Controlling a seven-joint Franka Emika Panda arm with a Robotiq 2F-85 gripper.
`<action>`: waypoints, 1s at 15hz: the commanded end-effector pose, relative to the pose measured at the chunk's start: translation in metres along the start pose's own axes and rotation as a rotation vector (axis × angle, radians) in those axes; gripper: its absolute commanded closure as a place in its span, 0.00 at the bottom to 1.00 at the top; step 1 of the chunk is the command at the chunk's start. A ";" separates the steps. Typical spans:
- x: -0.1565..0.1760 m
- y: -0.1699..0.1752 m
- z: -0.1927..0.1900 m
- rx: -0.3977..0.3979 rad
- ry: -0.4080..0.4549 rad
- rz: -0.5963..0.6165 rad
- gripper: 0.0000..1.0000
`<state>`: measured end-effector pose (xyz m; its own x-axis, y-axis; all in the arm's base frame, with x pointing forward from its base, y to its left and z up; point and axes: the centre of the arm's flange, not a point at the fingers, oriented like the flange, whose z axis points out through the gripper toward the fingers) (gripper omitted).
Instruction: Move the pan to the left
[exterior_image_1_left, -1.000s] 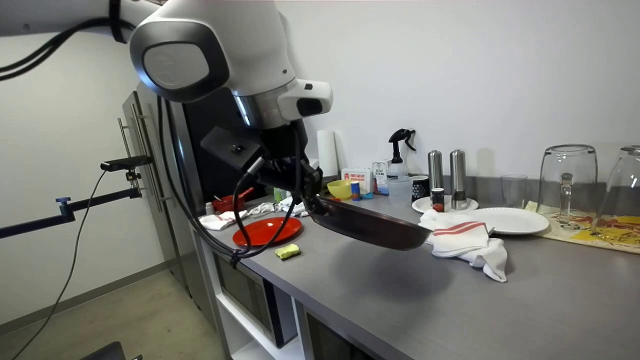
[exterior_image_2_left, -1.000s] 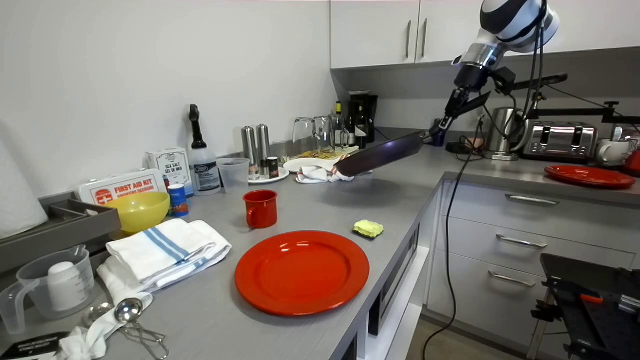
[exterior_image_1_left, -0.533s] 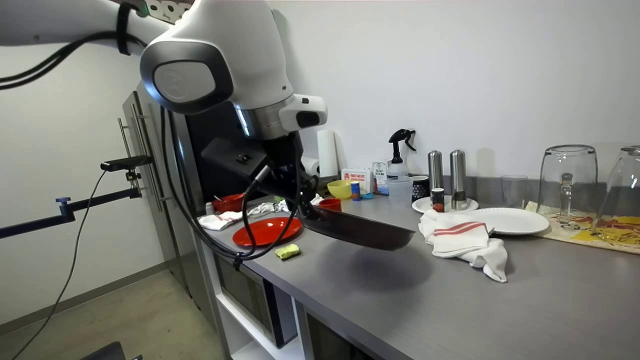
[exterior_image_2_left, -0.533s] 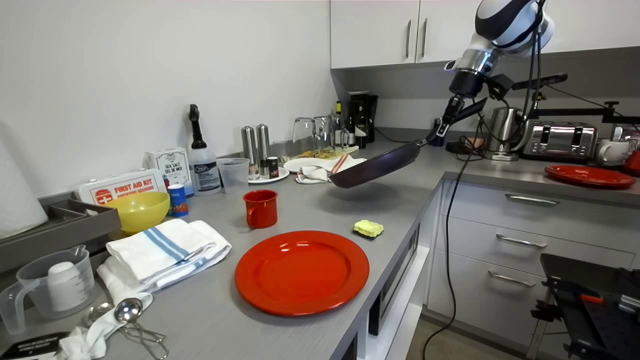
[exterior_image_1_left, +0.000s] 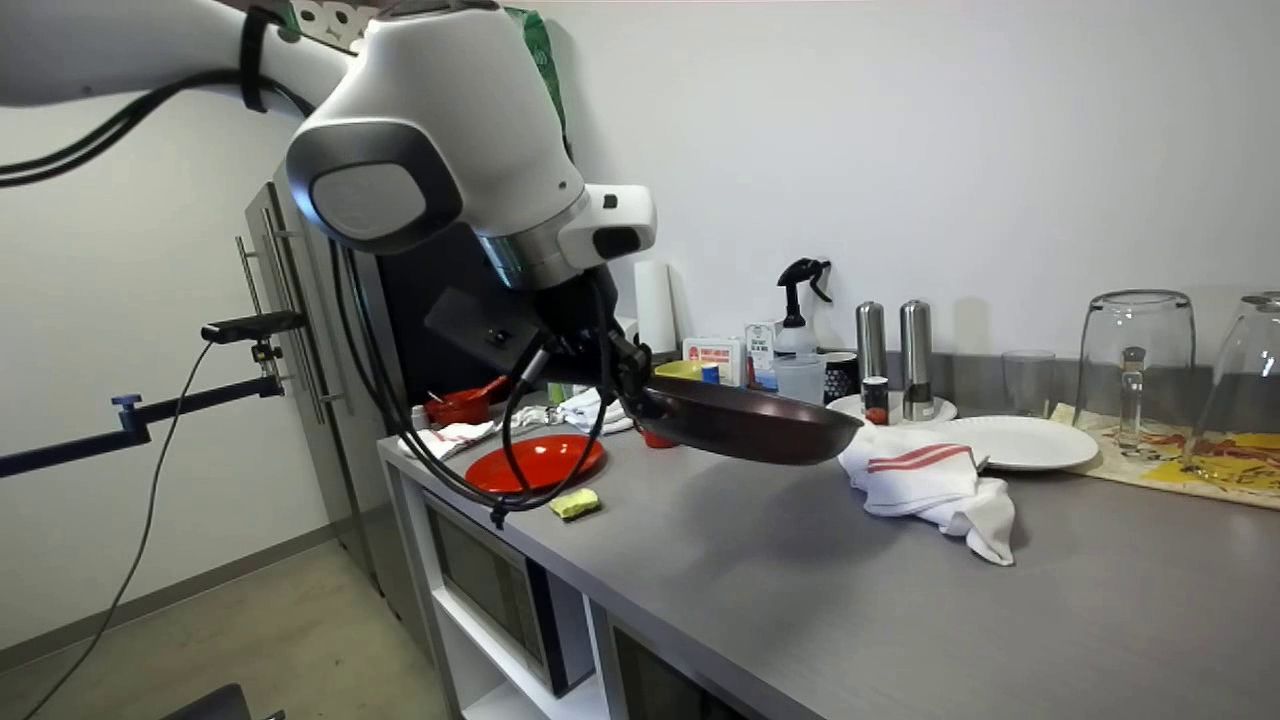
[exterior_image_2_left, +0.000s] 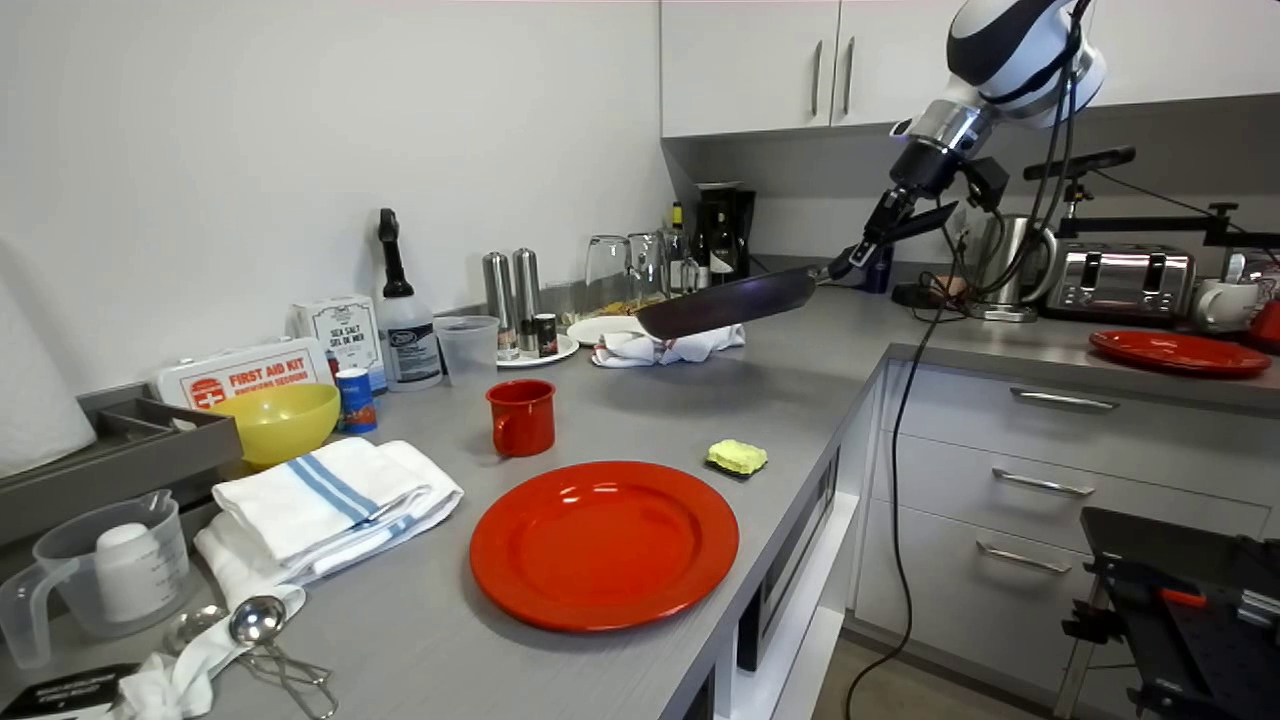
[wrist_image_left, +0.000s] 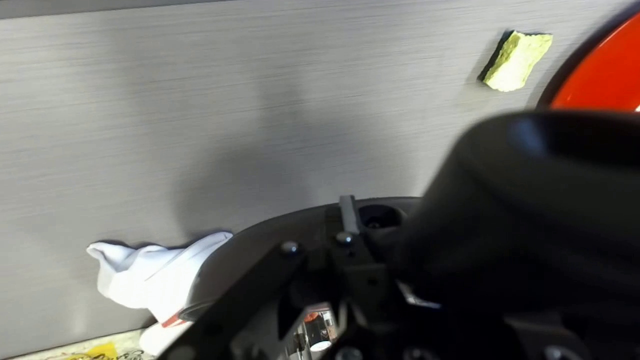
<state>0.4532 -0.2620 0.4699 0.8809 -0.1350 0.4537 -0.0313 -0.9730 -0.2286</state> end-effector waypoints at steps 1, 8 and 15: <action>0.001 -0.012 -0.015 0.012 0.124 -0.057 0.89; -0.026 -0.008 0.018 0.038 0.197 -0.103 0.90; -0.050 -0.004 0.043 0.086 0.295 -0.105 0.90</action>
<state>0.4333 -0.2447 0.3994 0.7791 -0.1051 0.6180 0.0627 -0.9678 -0.2437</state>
